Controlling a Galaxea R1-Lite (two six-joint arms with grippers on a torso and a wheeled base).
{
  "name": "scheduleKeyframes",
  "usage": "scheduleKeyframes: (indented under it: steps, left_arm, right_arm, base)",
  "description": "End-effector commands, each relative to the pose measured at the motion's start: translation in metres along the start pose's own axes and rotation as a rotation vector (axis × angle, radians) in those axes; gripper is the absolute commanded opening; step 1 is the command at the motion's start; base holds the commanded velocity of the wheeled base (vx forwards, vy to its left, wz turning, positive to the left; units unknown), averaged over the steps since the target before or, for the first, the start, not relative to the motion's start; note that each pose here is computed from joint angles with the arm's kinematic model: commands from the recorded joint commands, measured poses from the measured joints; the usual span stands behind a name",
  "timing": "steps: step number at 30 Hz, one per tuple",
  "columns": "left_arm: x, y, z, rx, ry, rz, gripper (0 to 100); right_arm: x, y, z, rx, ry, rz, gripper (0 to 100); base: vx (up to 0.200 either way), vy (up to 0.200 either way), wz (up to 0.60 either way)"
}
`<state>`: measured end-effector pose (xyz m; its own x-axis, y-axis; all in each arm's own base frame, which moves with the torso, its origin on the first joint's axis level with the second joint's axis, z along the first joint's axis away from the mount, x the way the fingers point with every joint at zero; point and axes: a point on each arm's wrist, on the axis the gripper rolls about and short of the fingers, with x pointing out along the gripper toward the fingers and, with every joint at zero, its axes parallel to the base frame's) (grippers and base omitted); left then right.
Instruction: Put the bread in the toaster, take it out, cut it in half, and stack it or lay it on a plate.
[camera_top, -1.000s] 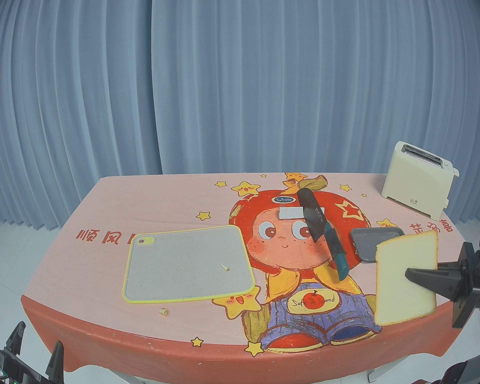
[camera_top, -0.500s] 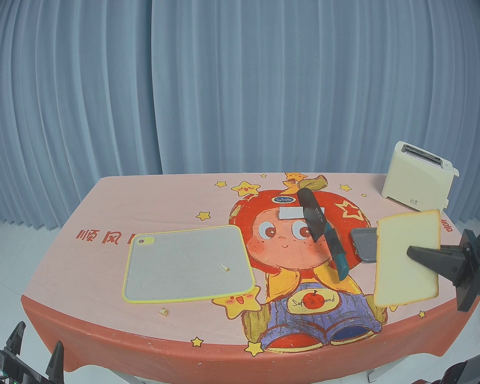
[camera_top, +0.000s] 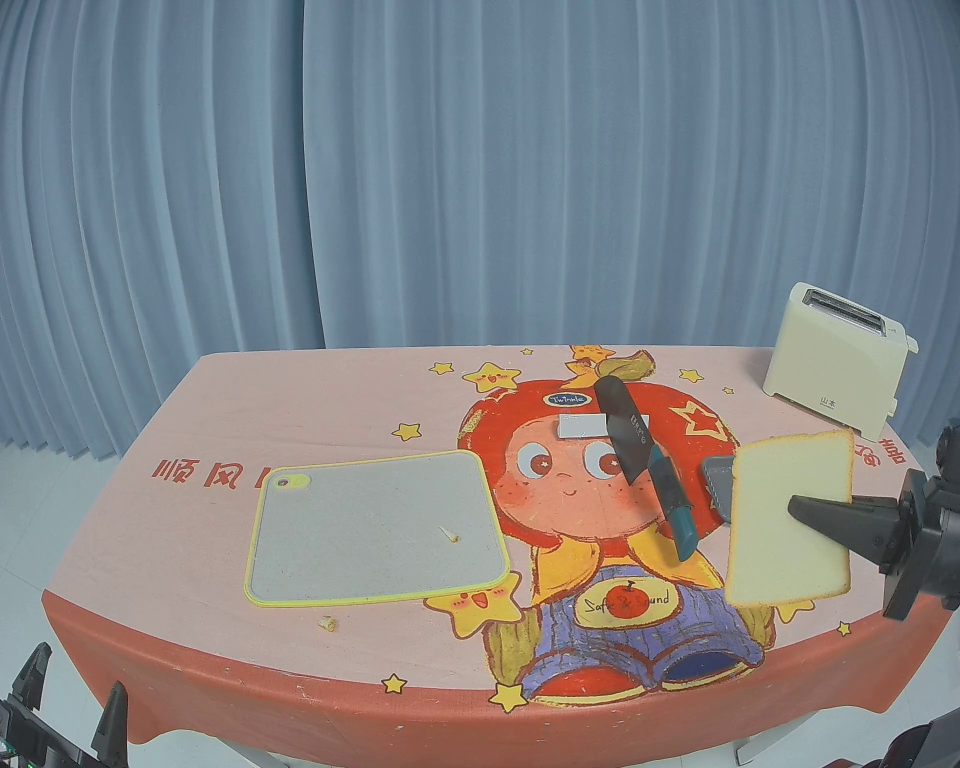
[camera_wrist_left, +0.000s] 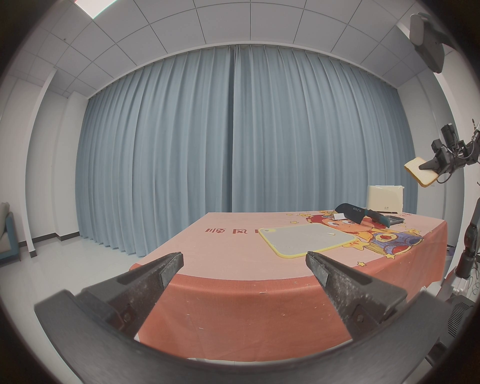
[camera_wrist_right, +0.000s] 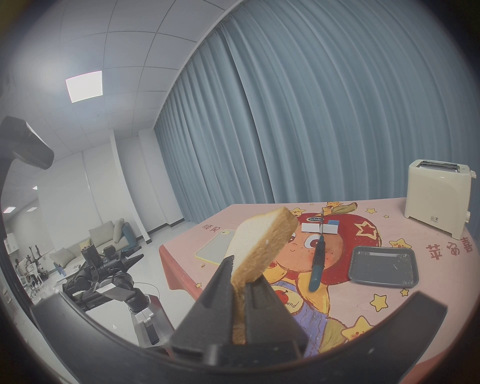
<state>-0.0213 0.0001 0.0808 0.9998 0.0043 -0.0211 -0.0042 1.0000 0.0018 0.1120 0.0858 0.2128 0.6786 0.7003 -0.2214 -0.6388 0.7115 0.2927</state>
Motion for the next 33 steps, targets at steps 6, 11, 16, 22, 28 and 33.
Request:
scheduleKeyframes:
  steps: [6, 11, 16, 22, 28, 33]
  left_arm:
    - [0.0014, 0.0, -0.0049, 0.0, 0.019, 0.0, 100]
    - [0.0014, 0.0, -0.0049, 0.001, 0.019, 0.0, 100]
    - [0.0014, 0.0, -0.0049, 0.0, 0.019, 0.0, 100]
    - [0.0013, 0.0, -0.0044, 0.0, 0.017, 0.0, 100]
    - [0.0013, 0.0, -0.0044, 0.0, 0.017, 0.0, 100]
    - [0.0014, 0.0, -0.0049, 0.0, 0.019, 0.0, 100]
  right_arm:
    - [0.002, -0.0004, -0.0017, -0.012, 0.01, -0.013, 0]
    - [0.003, 0.0011, -0.0025, -0.025, 0.016, 0.003, 0]
    - [0.0033, 0.0014, -0.0023, -0.041, 0.017, 0.006, 0]
    - [0.005, 0.0024, -0.0037, -0.042, 0.027, 0.014, 0]
    - [0.0054, 0.0026, -0.0043, -0.042, 0.031, 0.016, 0]
    - [0.0065, 0.0023, -0.0047, -0.042, 0.035, 0.015, 0]
  base:
    - [0.0, 0.0, 0.0]
    - [0.0, 0.0, 0.0]
    - [0.0, 0.0, 0.0]
    - [0.0, 0.0, 0.0]
    - [0.0, 0.0, 0.0]
    - [0.0, 0.0, 0.0]
